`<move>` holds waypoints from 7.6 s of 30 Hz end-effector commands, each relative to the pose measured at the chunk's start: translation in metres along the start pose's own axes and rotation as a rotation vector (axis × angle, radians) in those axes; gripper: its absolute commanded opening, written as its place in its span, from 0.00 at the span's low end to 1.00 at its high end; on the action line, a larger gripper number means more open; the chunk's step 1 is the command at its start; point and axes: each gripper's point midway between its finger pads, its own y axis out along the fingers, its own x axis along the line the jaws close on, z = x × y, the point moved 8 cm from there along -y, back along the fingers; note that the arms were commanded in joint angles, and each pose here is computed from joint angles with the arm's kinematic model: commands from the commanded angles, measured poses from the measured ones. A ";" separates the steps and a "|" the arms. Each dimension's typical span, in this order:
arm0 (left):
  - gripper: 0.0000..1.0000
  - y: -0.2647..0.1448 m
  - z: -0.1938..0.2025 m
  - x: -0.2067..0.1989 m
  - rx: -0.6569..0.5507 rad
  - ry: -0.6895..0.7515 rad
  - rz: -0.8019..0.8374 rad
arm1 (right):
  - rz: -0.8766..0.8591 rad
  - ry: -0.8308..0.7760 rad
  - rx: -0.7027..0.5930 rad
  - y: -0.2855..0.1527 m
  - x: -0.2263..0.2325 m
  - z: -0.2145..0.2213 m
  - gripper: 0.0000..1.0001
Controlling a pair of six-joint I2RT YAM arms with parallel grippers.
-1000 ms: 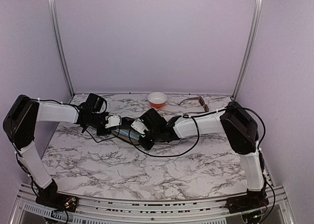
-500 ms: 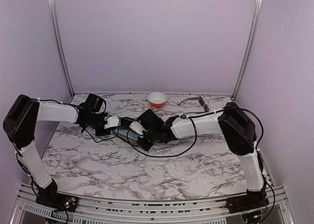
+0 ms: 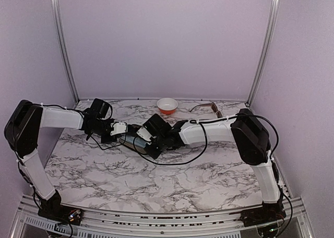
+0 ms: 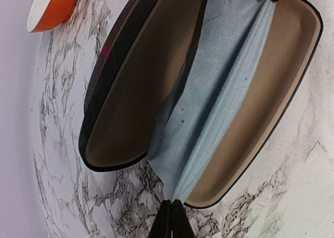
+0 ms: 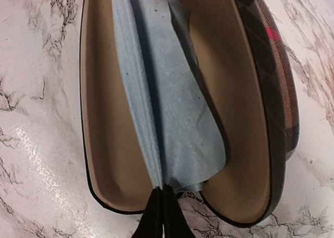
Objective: Organize the sunglasses
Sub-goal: Place the folded cleaning cloth in the sunglasses case, then adjust the folded cleaning cloth with the sunglasses case.
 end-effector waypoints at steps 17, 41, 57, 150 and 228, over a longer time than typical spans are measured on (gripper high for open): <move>0.10 0.013 -0.010 0.001 0.029 0.039 -0.017 | -0.283 -0.183 -0.351 -0.075 0.087 -0.081 0.11; 0.98 -0.103 -0.044 0.051 -0.303 -0.532 -0.449 | -0.063 0.065 -0.332 -0.099 -0.037 -0.028 0.37; 0.94 -0.107 -0.061 0.014 -0.404 -1.079 -0.243 | -0.250 0.120 -0.283 -0.042 -0.048 -0.028 0.37; 0.00 0.068 -0.048 -0.064 0.354 -0.991 -0.151 | -0.112 0.302 -0.284 -0.097 -0.068 0.028 0.39; 0.32 0.058 -0.107 -0.040 0.202 -1.094 0.008 | -0.082 0.295 -0.139 -0.013 -0.022 0.055 0.37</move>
